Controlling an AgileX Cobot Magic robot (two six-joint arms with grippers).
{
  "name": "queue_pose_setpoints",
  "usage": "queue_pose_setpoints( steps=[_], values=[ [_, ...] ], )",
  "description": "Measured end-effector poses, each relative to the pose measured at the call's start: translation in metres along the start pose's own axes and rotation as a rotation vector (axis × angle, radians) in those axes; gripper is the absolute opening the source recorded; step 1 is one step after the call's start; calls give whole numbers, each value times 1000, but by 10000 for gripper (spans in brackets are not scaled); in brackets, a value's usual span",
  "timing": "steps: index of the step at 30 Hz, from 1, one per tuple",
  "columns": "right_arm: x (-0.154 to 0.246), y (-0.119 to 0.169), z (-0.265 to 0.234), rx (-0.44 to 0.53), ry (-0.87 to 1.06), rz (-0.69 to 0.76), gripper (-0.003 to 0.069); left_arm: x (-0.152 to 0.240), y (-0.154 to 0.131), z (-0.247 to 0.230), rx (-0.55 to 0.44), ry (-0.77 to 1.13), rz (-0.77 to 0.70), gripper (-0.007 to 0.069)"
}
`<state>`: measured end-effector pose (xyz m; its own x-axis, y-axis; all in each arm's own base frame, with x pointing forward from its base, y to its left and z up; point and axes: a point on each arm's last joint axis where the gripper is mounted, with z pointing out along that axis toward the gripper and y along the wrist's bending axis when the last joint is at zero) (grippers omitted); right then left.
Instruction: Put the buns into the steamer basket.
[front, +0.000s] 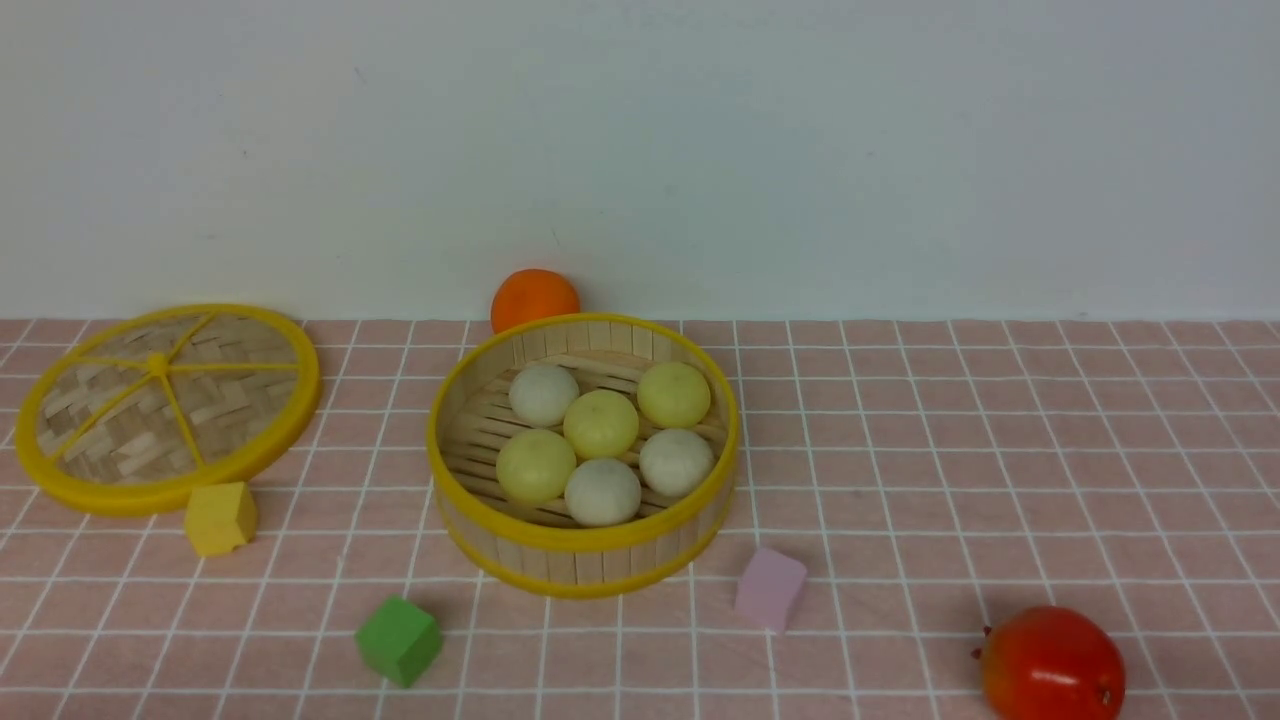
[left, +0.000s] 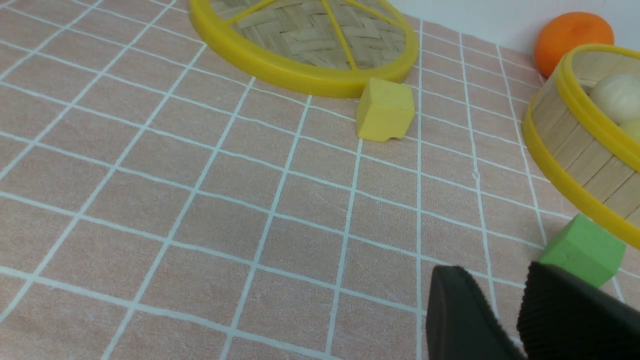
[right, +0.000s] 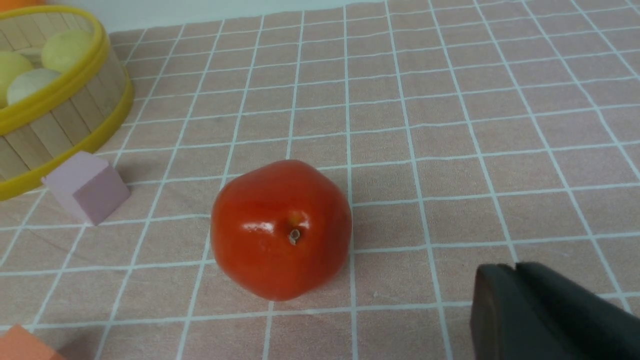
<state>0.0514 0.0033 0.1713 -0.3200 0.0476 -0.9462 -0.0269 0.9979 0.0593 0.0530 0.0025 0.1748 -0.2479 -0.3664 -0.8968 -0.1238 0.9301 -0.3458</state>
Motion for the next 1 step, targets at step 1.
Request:
queue_pose_setpoints(
  steps=[1],
  values=[
    [0,0,0,0,0,0,76,0,0,0,0,0,0,239]
  ],
)
